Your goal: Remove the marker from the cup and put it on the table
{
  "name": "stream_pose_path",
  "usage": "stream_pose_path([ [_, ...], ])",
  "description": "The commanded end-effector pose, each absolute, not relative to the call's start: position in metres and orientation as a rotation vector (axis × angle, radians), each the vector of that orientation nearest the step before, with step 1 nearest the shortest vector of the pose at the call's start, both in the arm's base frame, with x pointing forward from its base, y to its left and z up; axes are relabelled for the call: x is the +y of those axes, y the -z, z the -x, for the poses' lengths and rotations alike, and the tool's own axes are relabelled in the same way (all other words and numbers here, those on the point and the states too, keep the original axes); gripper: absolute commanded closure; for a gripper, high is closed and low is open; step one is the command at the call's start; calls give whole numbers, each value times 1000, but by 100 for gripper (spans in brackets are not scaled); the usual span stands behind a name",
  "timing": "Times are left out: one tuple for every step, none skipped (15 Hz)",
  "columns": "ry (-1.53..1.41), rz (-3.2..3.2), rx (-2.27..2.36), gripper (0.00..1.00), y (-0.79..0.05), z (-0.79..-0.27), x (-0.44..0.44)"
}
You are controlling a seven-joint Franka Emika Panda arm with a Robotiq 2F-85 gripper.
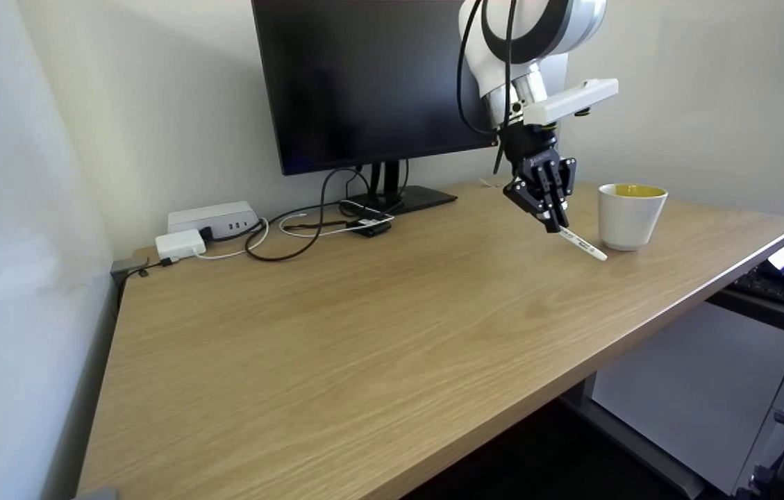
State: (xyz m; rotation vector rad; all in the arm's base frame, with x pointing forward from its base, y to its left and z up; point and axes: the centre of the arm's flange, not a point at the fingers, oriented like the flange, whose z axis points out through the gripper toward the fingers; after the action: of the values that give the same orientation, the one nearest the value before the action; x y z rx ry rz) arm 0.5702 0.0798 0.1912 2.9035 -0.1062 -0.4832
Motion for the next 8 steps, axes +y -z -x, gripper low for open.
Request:
stream_pose_path([
  [516, -2898, -111, 96, -183, -578, 82],
  [523, -2895, -113, 96, -180, -578, 82],
  [528, -2891, -116, 96, -177, -579, 82],
  [537, -2888, -119, 96, -173, -579, 81],
  [542, -2884, -121, 96, -170, -578, 81],
  [548, -2882, -123, 96, -167, -579, 80],
  [552, -2879, -124, 96, -164, -579, 80],
  [556, -2877, -124, 96, -162, -579, 80],
])
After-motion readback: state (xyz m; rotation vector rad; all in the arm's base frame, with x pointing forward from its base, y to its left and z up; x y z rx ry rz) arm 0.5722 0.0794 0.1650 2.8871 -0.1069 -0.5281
